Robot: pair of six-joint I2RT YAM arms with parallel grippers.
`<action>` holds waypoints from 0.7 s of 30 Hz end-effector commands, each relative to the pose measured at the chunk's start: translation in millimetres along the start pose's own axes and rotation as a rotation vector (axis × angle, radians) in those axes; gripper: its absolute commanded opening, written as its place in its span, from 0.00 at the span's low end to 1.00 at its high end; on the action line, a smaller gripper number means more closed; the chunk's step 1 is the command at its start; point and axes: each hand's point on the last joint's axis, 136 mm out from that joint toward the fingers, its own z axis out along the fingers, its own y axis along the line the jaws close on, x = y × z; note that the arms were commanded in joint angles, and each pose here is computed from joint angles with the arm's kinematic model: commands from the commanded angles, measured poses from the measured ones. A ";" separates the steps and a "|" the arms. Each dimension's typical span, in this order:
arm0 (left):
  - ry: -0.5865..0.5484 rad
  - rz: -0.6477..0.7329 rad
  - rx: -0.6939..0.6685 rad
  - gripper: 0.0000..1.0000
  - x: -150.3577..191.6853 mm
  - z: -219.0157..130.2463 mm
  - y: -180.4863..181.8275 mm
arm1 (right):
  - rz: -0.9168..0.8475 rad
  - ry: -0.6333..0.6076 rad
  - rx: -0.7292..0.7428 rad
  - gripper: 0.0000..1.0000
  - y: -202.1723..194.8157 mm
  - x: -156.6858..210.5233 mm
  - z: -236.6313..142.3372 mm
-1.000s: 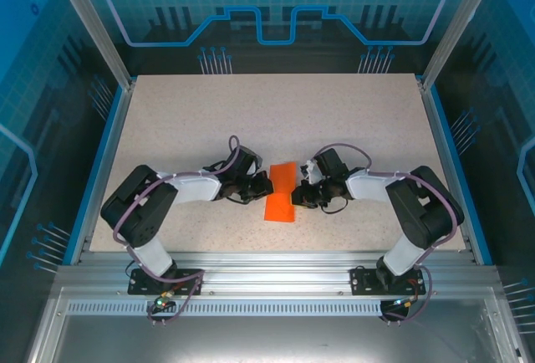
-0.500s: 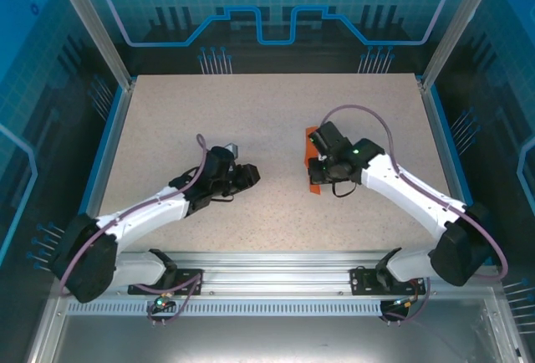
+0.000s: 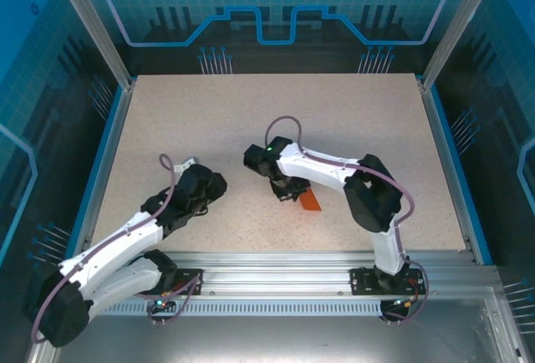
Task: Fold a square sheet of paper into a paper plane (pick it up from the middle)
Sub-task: Turn over the paper at the center of the table, then third fold the triangle at the center of the table.
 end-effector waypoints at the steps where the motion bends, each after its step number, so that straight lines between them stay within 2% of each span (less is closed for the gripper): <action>1: -0.044 -0.017 -0.084 0.43 -3.3 -7.5 29.3 | 0.014 0.032 -0.142 0.19 40.0 -6.7 -3.8; 6: -0.028 0.004 -0.040 0.45 0.2 -14.4 27.1 | 0.006 0.036 -0.352 0.30 77.4 -20.0 -12.1; 10: 0.057 0.047 0.074 0.48 13.1 -12.5 3.4 | 0.044 -0.054 -0.583 0.41 82.0 -30.4 -38.5; 13: 0.165 0.083 0.217 0.46 30.2 -9.1 -28.4 | 0.114 -0.099 -0.648 0.45 51.6 -31.3 -34.0; 16: 0.284 0.105 0.314 0.39 49.7 0.7 -55.7 | 0.198 -0.115 -0.718 0.48 16.1 -24.8 -16.2; 21: 0.416 0.216 0.343 0.24 78.3 26.2 -102.8 | 0.301 -0.117 -0.831 0.55 -28.8 -10.6 9.6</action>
